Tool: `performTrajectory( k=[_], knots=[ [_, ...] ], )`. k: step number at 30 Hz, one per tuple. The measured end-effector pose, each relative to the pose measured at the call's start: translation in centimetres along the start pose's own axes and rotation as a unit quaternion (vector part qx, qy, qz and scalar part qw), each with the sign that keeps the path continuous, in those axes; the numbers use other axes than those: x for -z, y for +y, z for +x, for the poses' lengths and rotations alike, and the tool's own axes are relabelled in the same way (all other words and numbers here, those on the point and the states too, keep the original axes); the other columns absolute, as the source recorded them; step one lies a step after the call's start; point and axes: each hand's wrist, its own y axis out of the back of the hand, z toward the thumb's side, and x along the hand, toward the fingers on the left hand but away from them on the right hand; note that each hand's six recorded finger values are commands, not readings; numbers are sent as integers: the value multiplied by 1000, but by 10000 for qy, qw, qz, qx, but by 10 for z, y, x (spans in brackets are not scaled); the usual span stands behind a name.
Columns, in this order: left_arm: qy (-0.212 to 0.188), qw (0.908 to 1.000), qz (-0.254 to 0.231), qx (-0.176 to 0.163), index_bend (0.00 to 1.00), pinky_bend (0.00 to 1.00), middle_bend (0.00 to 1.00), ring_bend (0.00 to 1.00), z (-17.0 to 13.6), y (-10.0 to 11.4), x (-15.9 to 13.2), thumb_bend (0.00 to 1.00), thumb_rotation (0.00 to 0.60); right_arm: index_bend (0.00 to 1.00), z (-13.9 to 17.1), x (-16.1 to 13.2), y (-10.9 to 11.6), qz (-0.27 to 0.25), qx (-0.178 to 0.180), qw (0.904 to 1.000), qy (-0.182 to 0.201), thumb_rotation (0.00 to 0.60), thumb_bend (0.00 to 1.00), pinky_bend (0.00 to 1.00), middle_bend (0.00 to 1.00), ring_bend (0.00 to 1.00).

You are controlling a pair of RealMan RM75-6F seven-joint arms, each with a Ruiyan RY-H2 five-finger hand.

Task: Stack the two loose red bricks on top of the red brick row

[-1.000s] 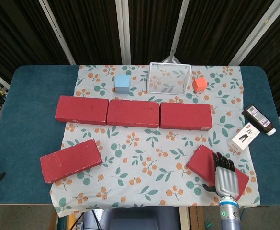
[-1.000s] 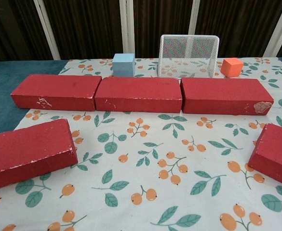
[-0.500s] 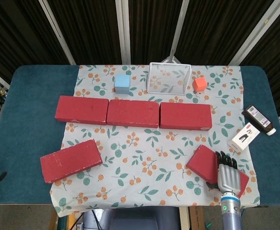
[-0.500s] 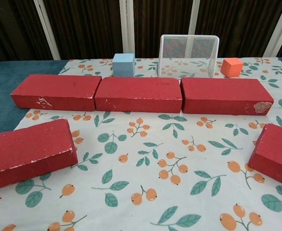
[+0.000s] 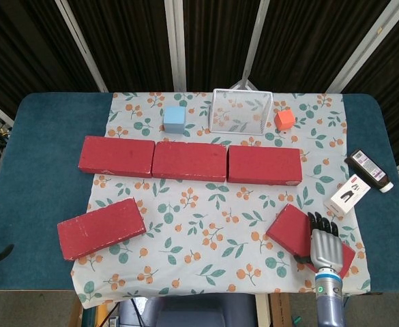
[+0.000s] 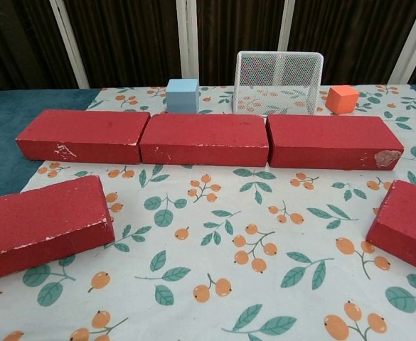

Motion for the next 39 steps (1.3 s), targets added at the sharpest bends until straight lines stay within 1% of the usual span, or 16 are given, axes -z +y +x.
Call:
performTrajectory(
  k=[11,14,18,21,24,26,30,33,36,39],
  knots=[
    [-8,10000,44,45,155,78,28,55,0,-3,-2,0,600,0,-3,-2,-1,190,-133,9997,-86,600,62,0,44,1],
    [-4,10000,49,57,155,78,27,55,0,-3,-1,0,600,0,-5,-2,-2,224,-164,9995,-116,600,62,0,63,17],
    [-6,10000,56,74,155,78,26,54,1,-4,-2,0,600,0,-7,-3,-3,242,-193,9994,-130,600,62,0,116,91],
    [-17,9999,61,88,155,78,26,55,1,-4,-2,0,600,0,-7,-3,-2,243,-183,9994,-140,600,62,0,185,173],
    [-33,9999,56,104,155,78,25,55,1,-4,-3,0,600,6,-7,-3,-1,263,-183,9994,-154,600,62,0,279,269],
    [-45,9999,49,113,155,78,25,55,1,-5,-3,0,600,25,-8,-3,-1,274,-175,9993,-171,600,63,0,323,313],
    [-63,9999,60,136,155,78,23,55,0,-5,-4,0,600,51,-8,-3,0,349,-255,9989,-184,600,62,0,350,341],
    [-77,9998,64,148,155,78,13,55,0,-6,-5,0,600,87,-9,-4,2,422,-301,9985,-184,600,62,0,392,385],
    [-80,9998,63,150,155,78,6,55,0,-6,-5,0,600,151,-9,-5,4,395,-294,9986,-172,600,54,0,427,420],
    [-70,9999,58,144,155,78,5,55,0,-5,-5,0,600,252,-9,-6,9,350,-218,9991,-136,600,50,10,437,433]
  ],
)
